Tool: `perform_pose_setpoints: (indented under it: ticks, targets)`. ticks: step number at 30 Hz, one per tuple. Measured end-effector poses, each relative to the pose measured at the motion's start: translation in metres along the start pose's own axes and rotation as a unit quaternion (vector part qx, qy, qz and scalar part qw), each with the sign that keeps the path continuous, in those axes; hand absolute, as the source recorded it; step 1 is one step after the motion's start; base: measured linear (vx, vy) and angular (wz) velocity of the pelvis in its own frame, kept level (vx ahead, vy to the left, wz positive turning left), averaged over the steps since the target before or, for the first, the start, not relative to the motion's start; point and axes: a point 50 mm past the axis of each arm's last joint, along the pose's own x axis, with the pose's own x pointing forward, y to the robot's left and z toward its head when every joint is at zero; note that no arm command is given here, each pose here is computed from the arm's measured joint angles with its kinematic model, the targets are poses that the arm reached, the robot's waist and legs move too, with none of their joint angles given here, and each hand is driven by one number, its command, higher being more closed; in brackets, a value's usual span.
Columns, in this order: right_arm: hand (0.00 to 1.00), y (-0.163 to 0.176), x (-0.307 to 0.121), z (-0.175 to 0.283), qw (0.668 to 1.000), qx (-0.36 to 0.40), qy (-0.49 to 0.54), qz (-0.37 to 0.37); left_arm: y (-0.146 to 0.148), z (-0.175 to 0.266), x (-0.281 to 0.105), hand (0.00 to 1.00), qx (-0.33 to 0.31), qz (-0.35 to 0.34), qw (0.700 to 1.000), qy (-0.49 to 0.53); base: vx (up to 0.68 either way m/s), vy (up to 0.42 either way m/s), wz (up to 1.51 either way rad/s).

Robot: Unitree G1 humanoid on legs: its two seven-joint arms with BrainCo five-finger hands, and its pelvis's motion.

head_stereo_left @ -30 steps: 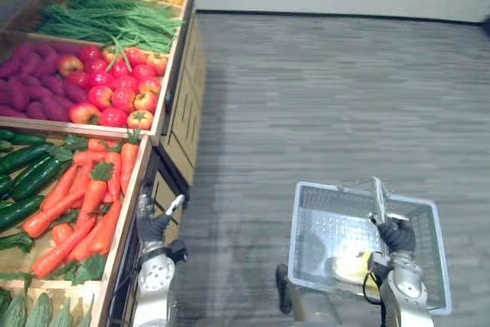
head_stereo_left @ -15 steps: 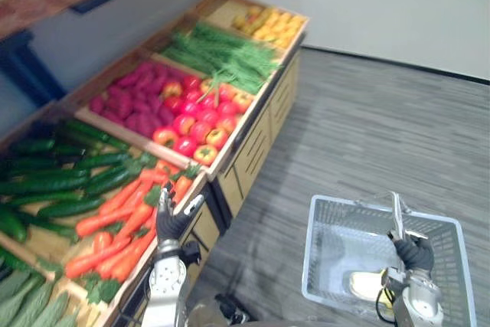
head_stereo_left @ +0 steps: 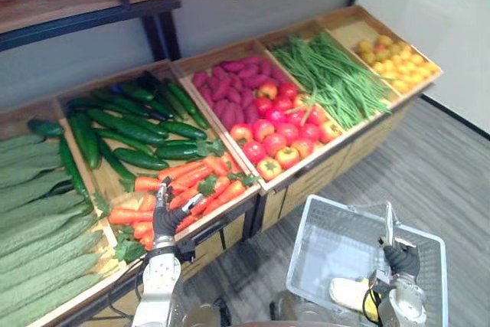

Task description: Pick vegetable in the basket

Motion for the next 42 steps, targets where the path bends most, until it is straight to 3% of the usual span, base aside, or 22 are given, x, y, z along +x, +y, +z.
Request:
perform_pose_setpoints:
  ticks: [5,13,23,28,37,38,42]
  targets:
    - [1.0,-0.03,0.002,0.014,0.999,-0.028,-0.029,-0.033,-0.002,-0.001,-0.003,0.0,-0.009,0.001,1.0,0.005,0.19,-0.165,0.22]
    - [1.0,-0.041,-0.007,0.002,0.998,-0.035,-0.006,-0.049,0.001,0.008,0.0,0.0,0.007,-0.006,1.0,-0.016,0.01,0.02,0.1]
    - [1.0,-0.043,-0.012,-0.004,0.998,-0.042,0.007,-0.035,0.031,0.013,0.01,0.0,0.188,0.012,0.981,-0.049,0.0,0.024,0.0]
    - [1.0,-0.03,-0.005,0.004,0.998,-0.059,-0.011,0.02,0.041,0.019,0.033,0.0,0.294,0.004,0.953,-0.069,-0.03,-0.01,-0.13]
    - [1.0,-0.019,0.006,0.023,0.993,-0.078,-0.056,0.065,0.038,0.021,0.064,0.0,0.416,-0.041,0.905,-0.082,-0.01,-0.007,-0.17]
    - [1.0,-0.017,0.014,0.039,0.99,-0.086,-0.089,0.073,0.027,0.015,0.07,0.0,0.449,-0.079,0.887,-0.074,-0.06,0.016,-0.19]
    - [1.0,-0.017,0.015,0.044,0.988,-0.086,-0.103,0.076,0.02,0.014,0.07,0.0,0.46,-0.096,0.879,-0.078,-0.01,0.003,-0.06]
